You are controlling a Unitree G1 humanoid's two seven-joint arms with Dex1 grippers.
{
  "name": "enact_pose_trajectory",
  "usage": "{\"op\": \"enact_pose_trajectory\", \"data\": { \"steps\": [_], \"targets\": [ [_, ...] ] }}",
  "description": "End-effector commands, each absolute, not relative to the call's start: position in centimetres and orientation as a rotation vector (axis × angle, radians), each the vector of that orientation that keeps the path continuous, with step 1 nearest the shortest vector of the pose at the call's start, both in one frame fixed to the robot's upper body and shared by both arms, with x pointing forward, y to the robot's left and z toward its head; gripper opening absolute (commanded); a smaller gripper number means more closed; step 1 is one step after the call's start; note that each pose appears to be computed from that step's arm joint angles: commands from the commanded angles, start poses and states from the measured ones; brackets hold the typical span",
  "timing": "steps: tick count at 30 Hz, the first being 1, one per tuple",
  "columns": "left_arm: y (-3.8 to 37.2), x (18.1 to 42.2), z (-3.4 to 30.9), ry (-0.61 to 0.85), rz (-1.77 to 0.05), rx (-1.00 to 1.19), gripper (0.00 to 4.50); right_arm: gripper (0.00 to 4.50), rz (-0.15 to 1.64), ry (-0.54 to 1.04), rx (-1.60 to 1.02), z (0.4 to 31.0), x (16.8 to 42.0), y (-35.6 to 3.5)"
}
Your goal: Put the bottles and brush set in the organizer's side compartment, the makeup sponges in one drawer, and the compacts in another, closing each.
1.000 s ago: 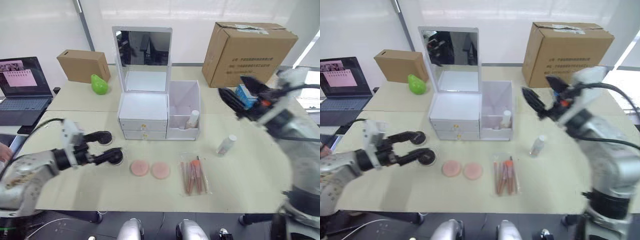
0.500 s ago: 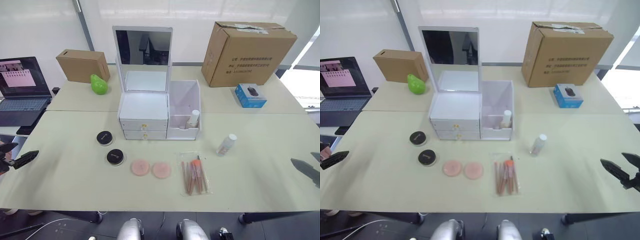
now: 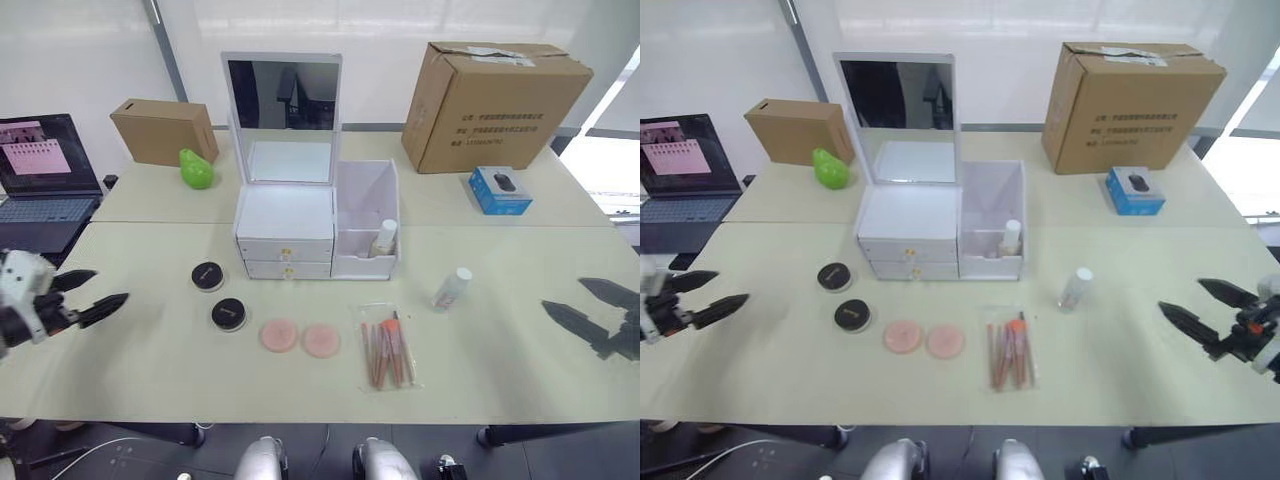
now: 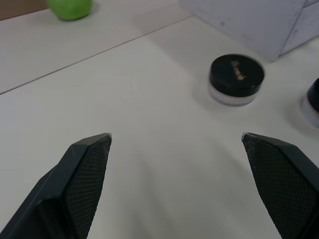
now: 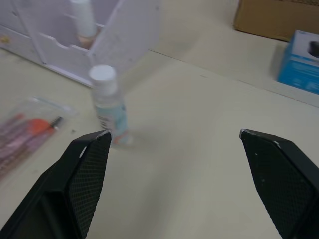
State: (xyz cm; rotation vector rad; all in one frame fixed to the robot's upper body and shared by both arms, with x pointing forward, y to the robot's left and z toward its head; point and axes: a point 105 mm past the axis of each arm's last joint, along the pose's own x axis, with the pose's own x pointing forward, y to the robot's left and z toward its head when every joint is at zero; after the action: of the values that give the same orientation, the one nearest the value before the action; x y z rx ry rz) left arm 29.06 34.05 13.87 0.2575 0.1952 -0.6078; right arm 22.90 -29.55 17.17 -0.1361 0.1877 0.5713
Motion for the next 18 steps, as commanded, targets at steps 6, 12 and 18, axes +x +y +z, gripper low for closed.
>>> {"op": "enact_pose_trajectory", "data": {
  "steps": [6,12,18],
  "targets": [
    [19.9,27.0,16.0,0.074,-1.025,0.198,4.5,4.45,0.542,0.123,-0.118,17.6,23.9,-24.3],
    [13.5,24.9,18.2,-0.051,-1.187,0.101,4.5,4.45,0.349,0.037,-0.075,16.2,26.6,-23.1],
    [11.3,23.8,18.4,-0.074,-1.238,0.065,4.5,4.45,0.246,0.0,-0.046,15.5,28.2,-23.0]
  ]
}}
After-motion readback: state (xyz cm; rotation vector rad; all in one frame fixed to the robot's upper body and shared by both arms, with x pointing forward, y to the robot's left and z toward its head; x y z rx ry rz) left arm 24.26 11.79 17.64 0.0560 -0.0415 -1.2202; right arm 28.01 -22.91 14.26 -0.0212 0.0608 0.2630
